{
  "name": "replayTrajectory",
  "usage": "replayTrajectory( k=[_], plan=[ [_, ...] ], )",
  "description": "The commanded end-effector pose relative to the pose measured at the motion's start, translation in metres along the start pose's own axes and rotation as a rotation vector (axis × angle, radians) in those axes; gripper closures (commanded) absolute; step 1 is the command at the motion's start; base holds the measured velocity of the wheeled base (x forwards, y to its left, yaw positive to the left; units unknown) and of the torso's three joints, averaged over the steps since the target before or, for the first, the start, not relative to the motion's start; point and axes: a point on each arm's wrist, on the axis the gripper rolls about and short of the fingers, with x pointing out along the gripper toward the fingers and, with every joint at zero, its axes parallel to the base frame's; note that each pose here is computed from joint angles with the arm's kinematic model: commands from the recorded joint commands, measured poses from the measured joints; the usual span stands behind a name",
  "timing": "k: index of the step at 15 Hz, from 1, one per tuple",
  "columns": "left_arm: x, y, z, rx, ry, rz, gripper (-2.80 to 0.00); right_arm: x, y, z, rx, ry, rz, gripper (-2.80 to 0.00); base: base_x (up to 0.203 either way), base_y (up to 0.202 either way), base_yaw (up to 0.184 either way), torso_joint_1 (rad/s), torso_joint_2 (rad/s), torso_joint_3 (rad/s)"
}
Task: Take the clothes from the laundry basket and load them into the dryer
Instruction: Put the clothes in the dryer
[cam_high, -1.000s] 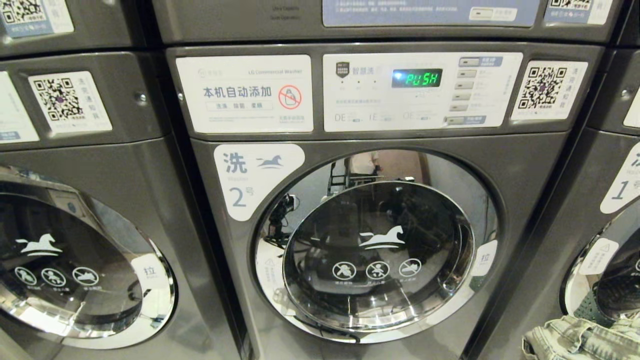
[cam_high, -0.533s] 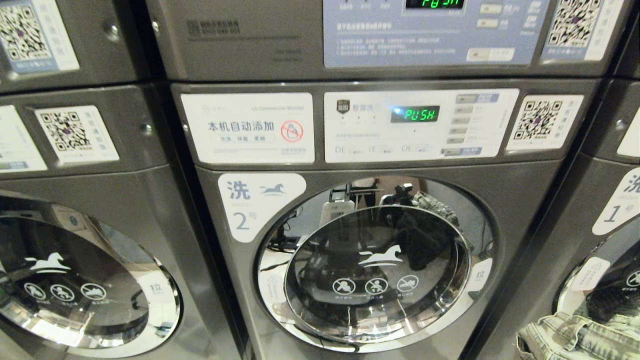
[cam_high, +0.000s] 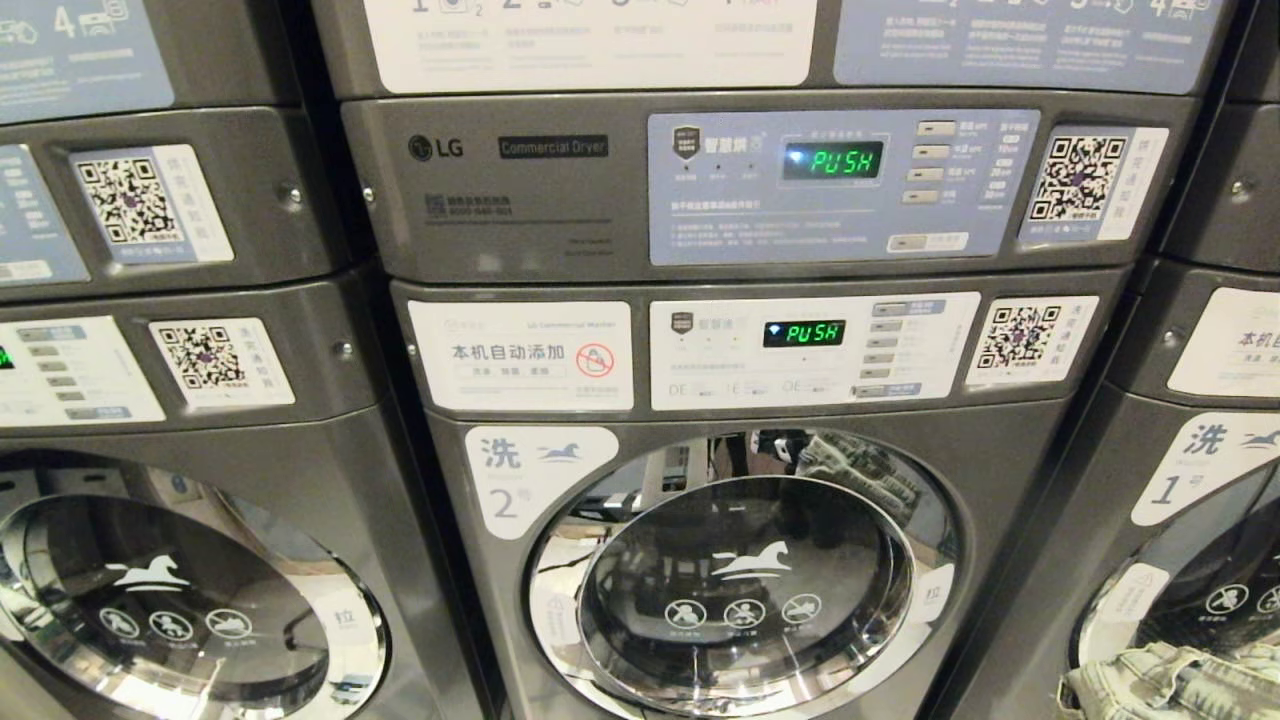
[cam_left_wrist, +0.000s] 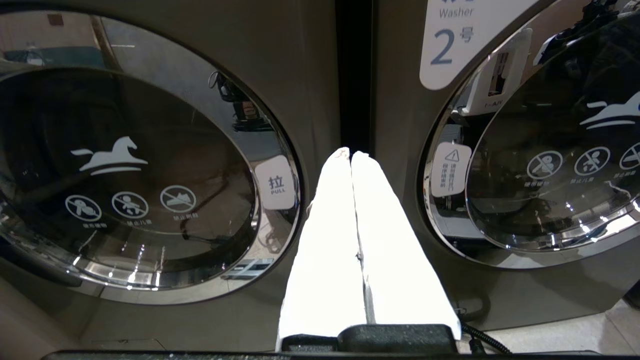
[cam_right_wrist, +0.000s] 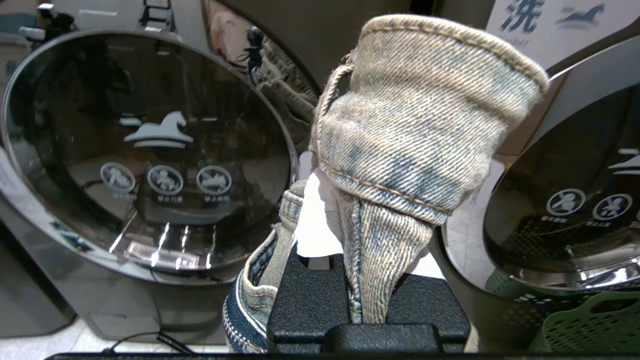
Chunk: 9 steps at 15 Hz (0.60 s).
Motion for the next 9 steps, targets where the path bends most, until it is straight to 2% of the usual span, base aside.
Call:
replayTrajectory(
  k=[1, 9],
  plan=[
    [-0.0001, 0.0000, 0.0000, 0.001, -0.001, 0.001, 0.00, 0.0000, 0.0000, 0.0001, -0.002, -0.001, 0.000, 0.00, 0.000, 0.000, 0.000, 0.320, -0.48, -0.251],
    [-0.0001, 0.0000, 0.0001, -0.002, -0.003, 0.002, 0.00, 0.0000, 0.0000, 0.0001, -0.004, -0.002, 0.000, 0.00, 0.000, 0.000, 0.000, 0.261, -0.51, -0.258]
  ],
)
